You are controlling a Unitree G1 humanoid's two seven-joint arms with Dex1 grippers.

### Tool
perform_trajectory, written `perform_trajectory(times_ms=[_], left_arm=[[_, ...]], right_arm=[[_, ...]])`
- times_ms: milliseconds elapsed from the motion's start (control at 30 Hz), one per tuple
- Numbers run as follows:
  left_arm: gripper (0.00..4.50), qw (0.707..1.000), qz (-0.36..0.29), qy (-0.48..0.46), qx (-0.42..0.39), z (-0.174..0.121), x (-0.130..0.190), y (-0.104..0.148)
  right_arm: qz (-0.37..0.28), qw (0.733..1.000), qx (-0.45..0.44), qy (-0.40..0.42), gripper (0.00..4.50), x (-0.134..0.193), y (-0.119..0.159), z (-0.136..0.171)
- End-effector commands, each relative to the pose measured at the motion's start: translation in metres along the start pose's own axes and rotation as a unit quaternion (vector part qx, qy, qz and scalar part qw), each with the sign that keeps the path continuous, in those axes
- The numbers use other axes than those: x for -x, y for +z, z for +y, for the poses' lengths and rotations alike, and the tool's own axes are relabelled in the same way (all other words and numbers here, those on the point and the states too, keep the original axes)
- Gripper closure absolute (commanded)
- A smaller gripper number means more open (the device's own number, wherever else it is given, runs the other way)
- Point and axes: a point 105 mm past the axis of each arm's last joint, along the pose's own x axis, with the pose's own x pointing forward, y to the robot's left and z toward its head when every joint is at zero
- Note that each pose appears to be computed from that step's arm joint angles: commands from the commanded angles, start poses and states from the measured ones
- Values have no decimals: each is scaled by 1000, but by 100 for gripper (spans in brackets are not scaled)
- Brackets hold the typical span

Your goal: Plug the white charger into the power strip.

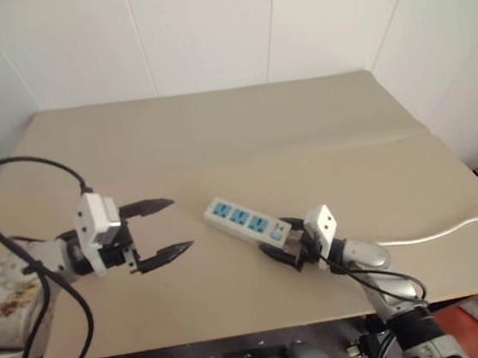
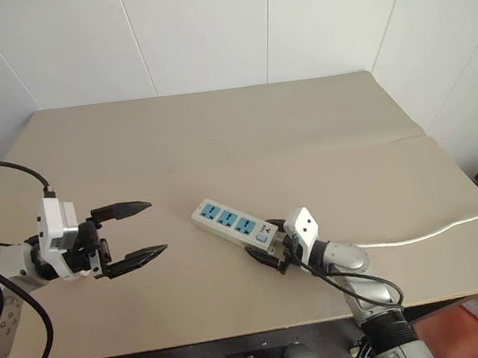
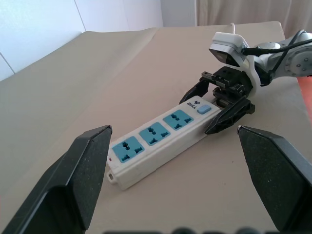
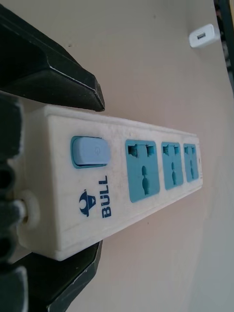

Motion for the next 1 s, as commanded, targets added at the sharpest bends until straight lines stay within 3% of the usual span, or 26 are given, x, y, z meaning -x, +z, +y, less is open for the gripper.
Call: perform_trajectory(times_ms=[33,267,567,700,767,900,1000], left_arm=[[0,1000,-12,5,-24,1,5,12],[0,999,9,9,-43,10,12,12],[0,970,167,-85,-156,69,56,29],[0,925,287,-124,-214,92,59,28],[0,911,316,-138,-225,97,60,28],[0,816,462,-214,-272,104,72,9],[0,758,521,-267,-285,105,77,0]], right_arm=[[36,999,-26,9,92,0,-19,5],[13,999,5,49,107,2,-3,4],[15,971,68,229,107,-4,27,8],[34,961,83,262,107,-8,18,9],[37,960,85,264,107,-10,15,9],[35,960,80,267,107,-14,12,12],[38,959,77,271,107,-12,10,15]])
